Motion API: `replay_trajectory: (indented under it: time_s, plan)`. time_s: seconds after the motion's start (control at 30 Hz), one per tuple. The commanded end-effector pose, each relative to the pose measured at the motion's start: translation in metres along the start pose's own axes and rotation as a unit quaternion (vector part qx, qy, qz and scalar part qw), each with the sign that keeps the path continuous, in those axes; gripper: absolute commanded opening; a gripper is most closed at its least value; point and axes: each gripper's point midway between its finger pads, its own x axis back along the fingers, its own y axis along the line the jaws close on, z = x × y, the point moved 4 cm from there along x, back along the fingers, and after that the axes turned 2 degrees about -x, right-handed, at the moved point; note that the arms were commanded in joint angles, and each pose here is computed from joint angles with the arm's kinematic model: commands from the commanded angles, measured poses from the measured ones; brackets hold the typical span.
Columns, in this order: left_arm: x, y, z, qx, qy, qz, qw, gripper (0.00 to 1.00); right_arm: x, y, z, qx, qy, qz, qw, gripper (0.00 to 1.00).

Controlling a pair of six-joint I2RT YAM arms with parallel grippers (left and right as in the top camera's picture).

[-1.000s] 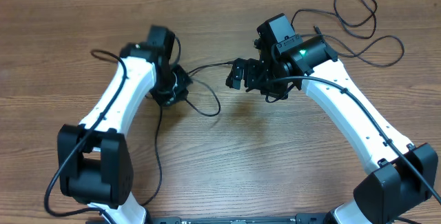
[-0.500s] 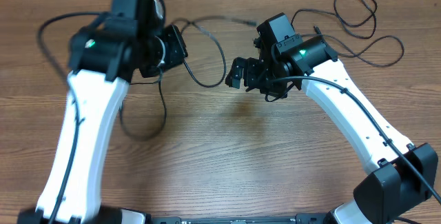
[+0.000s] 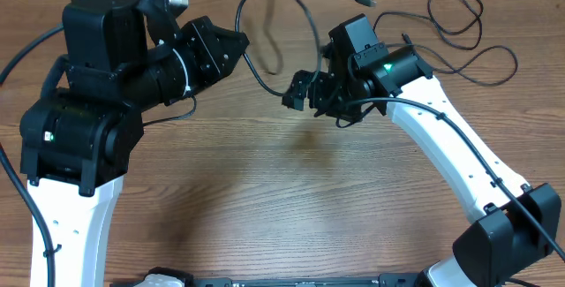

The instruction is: Untangle cables

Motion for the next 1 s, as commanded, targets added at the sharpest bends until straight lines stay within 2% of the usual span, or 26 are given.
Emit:
replay_trajectory:
  time_s: [0.0, 0.1, 0.23, 0.4, 0.53, 0.83, 0.97]
  plan:
    - [0.007, -0.015, 0.008, 0.064, 0.028, 0.037, 0.997, 0.04, 0.0, 0.02, 0.008, 0.05, 0.015, -0.05, 0.997, 1.0]
    - [0.008, -0.022, 0.016, 0.09, 0.061, 0.062, 0.992, 0.04, 0.0, 0.019, 0.0, 0.057, -0.01, -0.035, 0.998, 1.0]
    - [0.011, -0.03, 0.026, 0.099, 0.103, 0.091, 0.986, 0.04, 0.002, -0.004, -0.019, 0.044, -0.076, 0.056, 0.995, 1.0]
    - [0.012, -0.025, 0.033, 0.113, 0.121, 0.079, 0.983, 0.04, 0.009, -0.025, -0.035, -0.011, -0.144, 0.131, 0.981, 1.0]
    - [0.015, -0.023, 0.044, 0.139, 0.154, 0.074, 0.975, 0.04, 0.011, -0.016, -0.046, -0.013, -0.17, 0.108, 0.979, 1.0]
    - [0.027, -0.041, 0.063, 0.163, 0.24, 0.131, 0.948, 0.04, 0.021, 0.016, -0.08, 0.013, -0.257, 0.036, 0.966, 1.0]
    - [0.029, -0.043, 0.065, 0.166, 0.252, 0.137, 0.943, 0.04, 0.027, 0.027, -0.091, 0.042, -0.285, 0.019, 0.957, 1.0]
